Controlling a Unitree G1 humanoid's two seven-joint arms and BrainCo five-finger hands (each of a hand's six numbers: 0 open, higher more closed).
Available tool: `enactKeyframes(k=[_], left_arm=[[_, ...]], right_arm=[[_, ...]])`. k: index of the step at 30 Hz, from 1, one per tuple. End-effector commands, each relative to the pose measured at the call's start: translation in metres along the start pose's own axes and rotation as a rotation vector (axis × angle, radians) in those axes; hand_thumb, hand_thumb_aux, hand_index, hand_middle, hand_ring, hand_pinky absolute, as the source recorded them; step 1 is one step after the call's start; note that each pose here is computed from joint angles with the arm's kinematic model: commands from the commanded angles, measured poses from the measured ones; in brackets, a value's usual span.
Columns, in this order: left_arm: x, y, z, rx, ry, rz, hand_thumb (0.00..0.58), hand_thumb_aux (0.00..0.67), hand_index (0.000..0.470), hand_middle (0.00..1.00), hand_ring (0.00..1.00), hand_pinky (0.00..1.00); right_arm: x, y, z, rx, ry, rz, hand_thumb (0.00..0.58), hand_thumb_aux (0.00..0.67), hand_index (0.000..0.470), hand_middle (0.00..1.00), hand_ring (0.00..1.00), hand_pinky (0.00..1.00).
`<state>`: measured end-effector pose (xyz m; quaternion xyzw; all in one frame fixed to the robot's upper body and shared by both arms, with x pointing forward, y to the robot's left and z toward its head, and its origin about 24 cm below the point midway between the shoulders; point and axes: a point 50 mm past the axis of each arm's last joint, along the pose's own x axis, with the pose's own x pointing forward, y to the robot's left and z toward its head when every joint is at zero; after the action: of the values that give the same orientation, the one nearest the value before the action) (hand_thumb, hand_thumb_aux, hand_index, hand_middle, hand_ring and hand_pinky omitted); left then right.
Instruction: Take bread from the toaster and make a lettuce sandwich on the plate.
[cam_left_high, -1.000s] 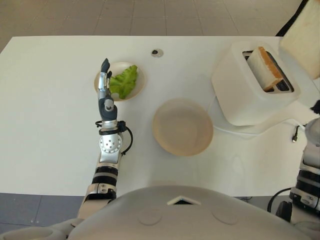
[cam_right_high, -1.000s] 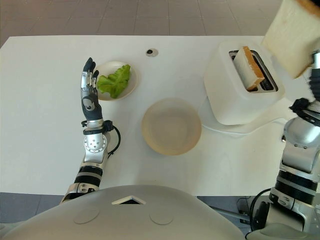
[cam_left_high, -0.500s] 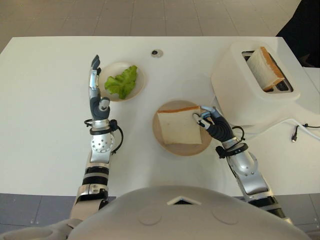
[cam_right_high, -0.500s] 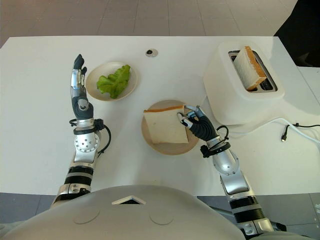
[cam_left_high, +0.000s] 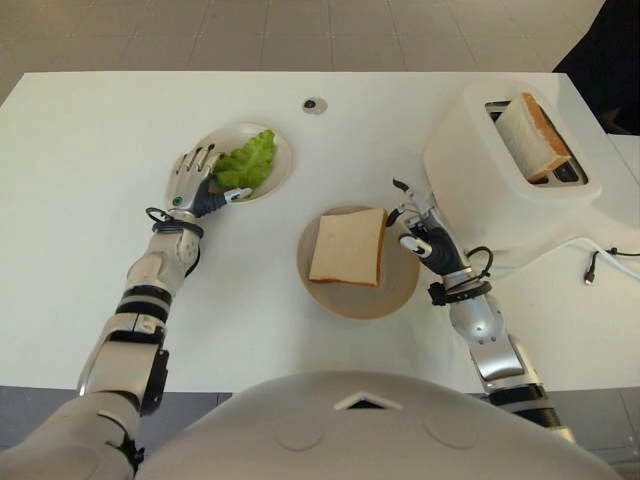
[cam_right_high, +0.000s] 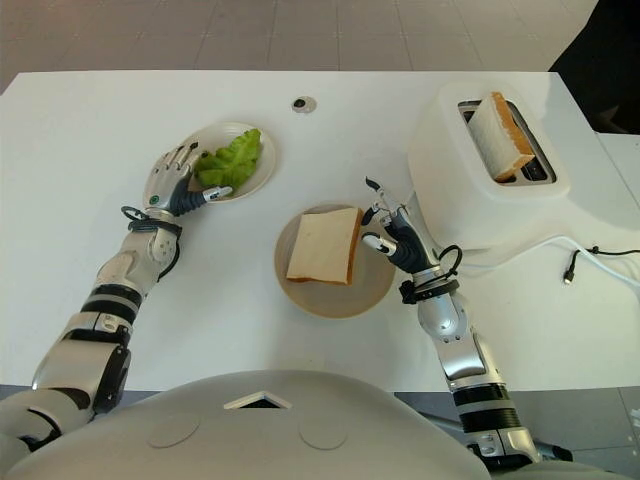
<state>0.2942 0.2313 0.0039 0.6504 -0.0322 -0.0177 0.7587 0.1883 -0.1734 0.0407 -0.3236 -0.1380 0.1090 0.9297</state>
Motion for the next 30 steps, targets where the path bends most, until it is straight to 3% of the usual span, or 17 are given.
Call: enactKeyframes(k=[1,2,3,4,5,14,19,23,27,28,30], left_arm=[[0.012,0.001,-0.010,0.085,-0.005,-0.042,0.000,0.000,0.000,0.00,0.00,0.00],[0.014,0.001,-0.010,0.089,-0.005,-0.042,0.058,0.034,0.024,0.00,0.00,0.00],[0.016,0.002,-0.010,0.090,-0.011,-0.038,0.395,0.292,0.205,0.00,0.00,0.00],[0.018,0.003,-0.008,0.088,-0.020,-0.031,0.557,0.536,0.376,0.00,0.00,0.00],[0.019,0.005,-0.007,0.084,-0.032,-0.020,0.580,0.670,0.470,0.00,0.00,0.00],[0.013,0.024,0.005,-0.040,-0.136,0.132,0.580,0.670,0.470,0.00,0.00,0.00],[0.001,0.048,0.034,-0.239,-0.281,0.233,0.580,0.670,0.470,0.00,0.00,0.00],[-0.021,0.047,0.082,-0.455,-0.472,0.117,0.580,0.670,0.470,0.00,0.00,0.00],[-0.051,0.018,0.120,-0.502,-0.671,-0.216,0.580,0.670,0.470,0.00,0.00,0.00],[-0.056,0.012,0.123,-0.487,-0.693,-0.274,0.580,0.670,0.470,0.00,0.00,0.00],[-0.058,0.003,0.126,-0.451,-0.704,-0.343,0.580,0.670,0.470,0.00,0.00,0.00]], right_arm=[[0.004,0.000,0.005,-0.003,-0.034,-0.012,0.000,0.000,0.000,1.00,1.00,1.00],[0.004,0.003,0.006,0.005,-0.043,-0.007,0.000,0.000,0.000,1.00,1.00,1.00],[0.004,0.004,0.008,0.012,-0.051,-0.005,0.000,0.000,0.000,1.00,1.00,1.00],[0.004,0.005,0.008,0.017,-0.054,-0.005,0.000,0.000,0.000,1.00,1.00,1.00],[0.004,0.005,0.008,0.018,-0.055,-0.006,0.000,0.000,0.000,1.00,1.00,1.00],[0.006,0.009,0.007,0.031,-0.059,-0.017,0.000,0.000,0.000,1.00,1.00,1.00],[0.008,-0.008,0.011,0.048,-0.100,-0.122,0.000,0.000,0.000,0.98,0.98,0.98],[0.009,-0.029,0.019,0.058,-0.158,-0.233,0.000,0.000,0.000,0.82,0.82,0.82],[0.006,-0.066,0.025,0.001,-0.215,-0.337,0.000,0.000,0.000,0.69,0.69,0.69],[0.004,-0.080,0.029,-0.020,-0.232,-0.391,0.000,0.000,0.000,0.52,0.52,0.52],[-0.002,-0.111,0.040,-0.066,-0.277,-0.507,0.000,0.000,0.000,0.41,0.41,0.41]])
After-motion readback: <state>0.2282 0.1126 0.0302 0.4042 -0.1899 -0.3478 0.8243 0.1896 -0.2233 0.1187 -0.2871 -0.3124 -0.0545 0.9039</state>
